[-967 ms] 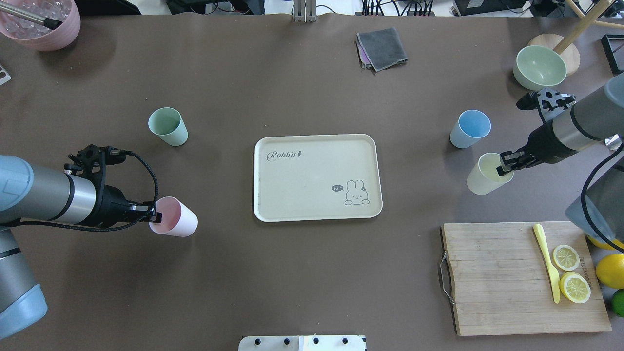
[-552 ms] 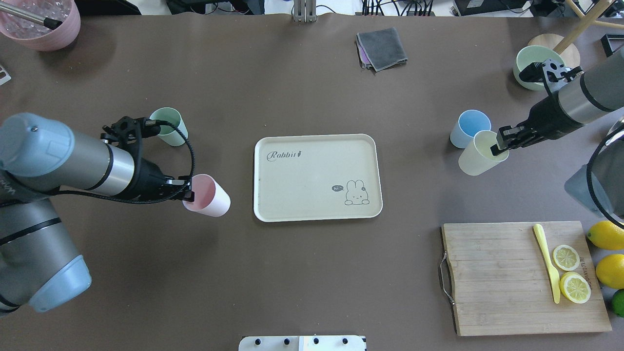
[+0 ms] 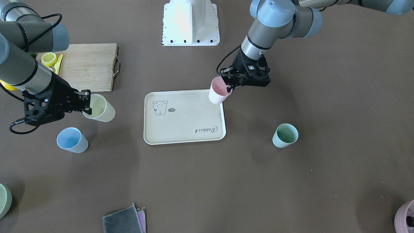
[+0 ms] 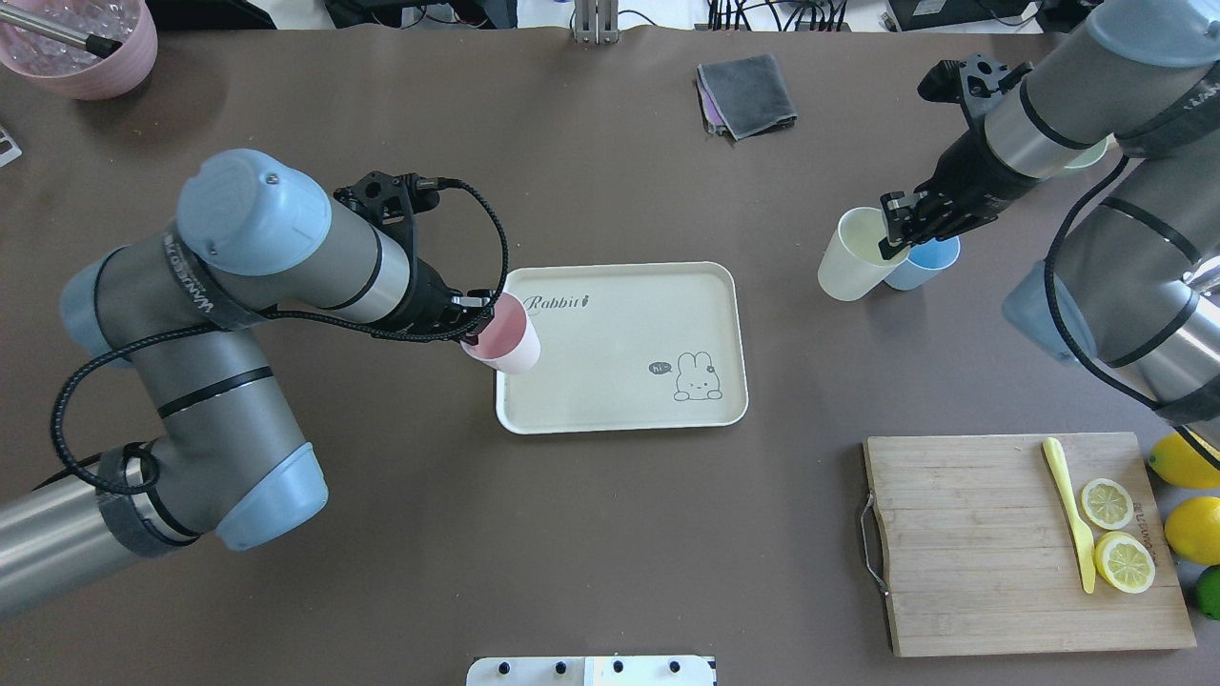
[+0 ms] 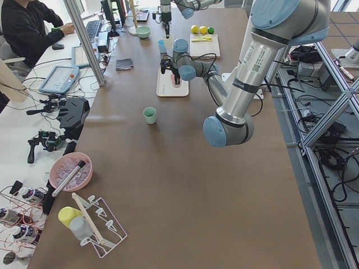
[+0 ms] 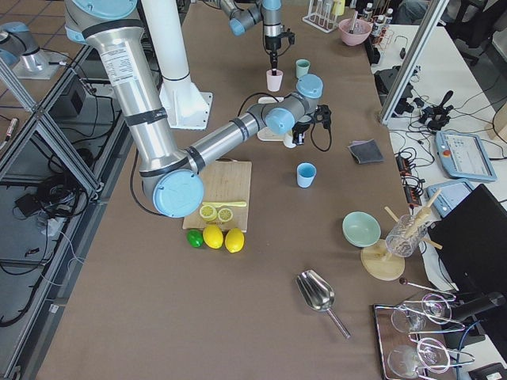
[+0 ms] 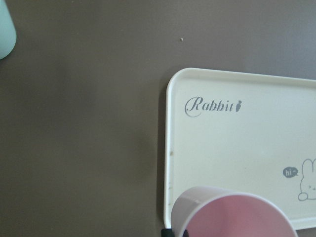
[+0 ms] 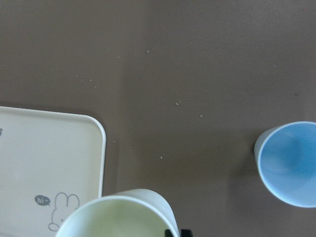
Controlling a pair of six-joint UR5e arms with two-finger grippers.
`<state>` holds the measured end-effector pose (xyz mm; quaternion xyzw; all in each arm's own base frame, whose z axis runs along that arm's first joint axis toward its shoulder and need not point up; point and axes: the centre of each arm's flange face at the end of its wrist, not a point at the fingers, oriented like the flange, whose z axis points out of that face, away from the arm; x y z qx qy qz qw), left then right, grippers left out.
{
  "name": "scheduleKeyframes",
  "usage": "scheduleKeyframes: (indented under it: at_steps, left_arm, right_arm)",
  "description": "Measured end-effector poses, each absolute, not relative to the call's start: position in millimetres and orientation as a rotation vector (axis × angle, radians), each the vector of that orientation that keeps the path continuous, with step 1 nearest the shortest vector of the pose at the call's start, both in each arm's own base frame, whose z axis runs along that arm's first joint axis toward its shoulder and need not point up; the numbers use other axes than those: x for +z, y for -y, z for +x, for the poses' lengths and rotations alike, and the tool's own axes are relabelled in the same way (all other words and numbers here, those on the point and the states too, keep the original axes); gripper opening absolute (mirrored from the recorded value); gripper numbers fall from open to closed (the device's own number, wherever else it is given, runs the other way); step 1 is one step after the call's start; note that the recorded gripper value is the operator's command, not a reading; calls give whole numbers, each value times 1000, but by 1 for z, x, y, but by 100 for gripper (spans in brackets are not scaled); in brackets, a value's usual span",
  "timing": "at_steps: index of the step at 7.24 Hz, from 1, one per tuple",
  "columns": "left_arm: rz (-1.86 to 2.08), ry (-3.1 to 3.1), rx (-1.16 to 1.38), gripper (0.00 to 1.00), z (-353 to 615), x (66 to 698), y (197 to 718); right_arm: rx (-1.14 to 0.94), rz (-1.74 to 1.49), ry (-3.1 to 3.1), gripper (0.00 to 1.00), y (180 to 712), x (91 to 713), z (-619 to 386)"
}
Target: Place all cups on tray
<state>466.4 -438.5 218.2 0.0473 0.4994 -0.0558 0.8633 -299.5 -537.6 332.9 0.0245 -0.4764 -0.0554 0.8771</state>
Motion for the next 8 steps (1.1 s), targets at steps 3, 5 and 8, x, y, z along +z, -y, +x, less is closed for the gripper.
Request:
scheduleKeyframes:
  at_steps: [3, 5, 8]
  left_arm:
    - [134, -1006, -107, 0, 511, 216, 426]
    - [146, -985, -91, 7, 531, 222, 410]
    - [169, -966, -85, 97, 542, 226, 402]
  right_arm:
    - [-91, 32, 1003, 0, 525, 298, -344]
    - [-106, 31, 1003, 0, 508, 284, -374]
    - [-138, 38, 986, 0, 486, 279, -411]
